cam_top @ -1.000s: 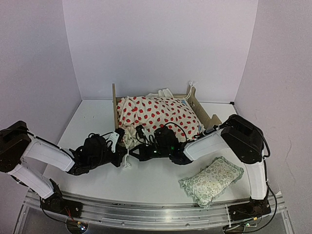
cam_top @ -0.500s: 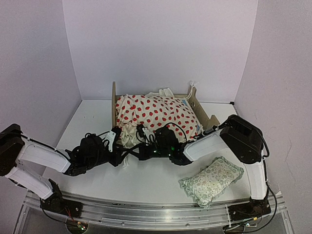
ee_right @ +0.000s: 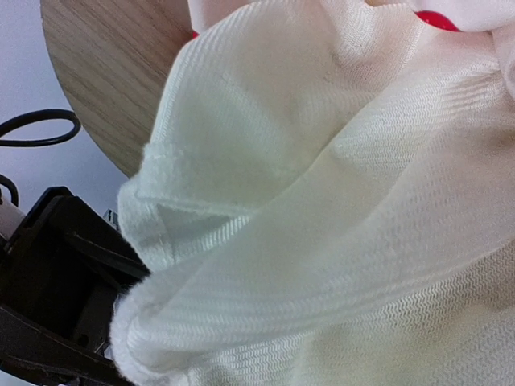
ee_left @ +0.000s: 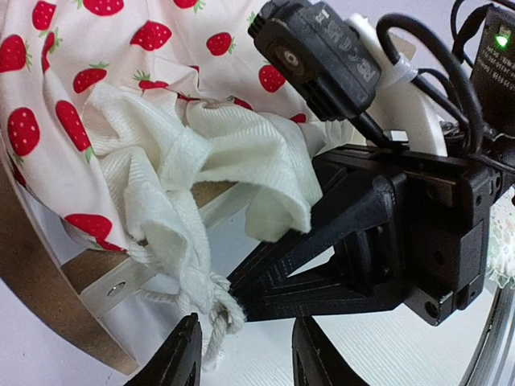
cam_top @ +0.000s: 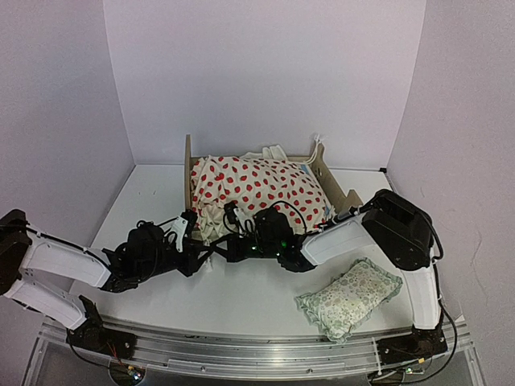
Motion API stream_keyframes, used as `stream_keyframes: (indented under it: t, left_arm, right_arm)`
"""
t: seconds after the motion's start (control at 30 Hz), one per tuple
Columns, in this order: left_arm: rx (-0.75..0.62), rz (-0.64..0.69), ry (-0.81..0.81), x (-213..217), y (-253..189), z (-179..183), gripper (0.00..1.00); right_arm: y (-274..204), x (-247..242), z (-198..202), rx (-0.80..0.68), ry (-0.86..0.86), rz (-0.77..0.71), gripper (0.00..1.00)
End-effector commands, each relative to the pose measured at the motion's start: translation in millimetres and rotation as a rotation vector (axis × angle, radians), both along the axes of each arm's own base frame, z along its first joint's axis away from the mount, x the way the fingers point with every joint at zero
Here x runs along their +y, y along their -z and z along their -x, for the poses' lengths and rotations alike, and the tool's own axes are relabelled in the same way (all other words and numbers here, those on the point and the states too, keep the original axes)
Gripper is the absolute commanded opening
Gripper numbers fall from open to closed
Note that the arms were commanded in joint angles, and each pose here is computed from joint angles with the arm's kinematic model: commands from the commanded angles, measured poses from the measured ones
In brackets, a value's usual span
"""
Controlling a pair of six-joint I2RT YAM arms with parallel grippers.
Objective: Set up the pet bed
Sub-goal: Tie the left ropes of the mattress closest to the robot on the bed frame base.
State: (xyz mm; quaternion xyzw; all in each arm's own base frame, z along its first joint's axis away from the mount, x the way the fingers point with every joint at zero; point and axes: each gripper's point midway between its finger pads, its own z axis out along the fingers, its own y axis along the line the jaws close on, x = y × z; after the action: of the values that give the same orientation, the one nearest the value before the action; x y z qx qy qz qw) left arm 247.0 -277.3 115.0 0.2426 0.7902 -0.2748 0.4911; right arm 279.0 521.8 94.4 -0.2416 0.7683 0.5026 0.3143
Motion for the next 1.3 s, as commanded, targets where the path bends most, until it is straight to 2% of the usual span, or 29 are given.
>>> stream_keyframes:
  t: [0.0,0.3,0.47,0.63,0.87,1.03,1.27]
  left_arm:
    - [-0.039,0.045,-0.042,8,-23,-2,0.4]
    - [0.019,0.076,-0.128,28,-30,1,0.4]
    - [0.053,0.087,-0.071,21,-24,11,0.4]
    - [0.12,0.049,-0.065,20,0,14,0.4]
    - [0.154,-0.002,-0.11,29,20,13,0.53]
    - [0.191,-0.057,-0.125,25,39,7,0.54]
    - [0.168,-0.111,-0.155,27,49,-6,0.59]
  right_arm:
    - [-10,11,-3,-0.014,-0.007,-0.043,0.0]
    - [2,13,-2,0.003,-0.019,-0.017,0.0]
    - [3,13,-3,0.007,-0.017,-0.015,0.0]
    - [0,0,-9,-0.019,0.054,0.009,0.0]
    - [-6,-7,-10,-0.033,0.083,0.027,0.0]
    - [-10,-7,-10,-0.035,0.082,0.02,0.0]
    - [-14,-9,-5,-0.037,0.079,0.018,0.0]
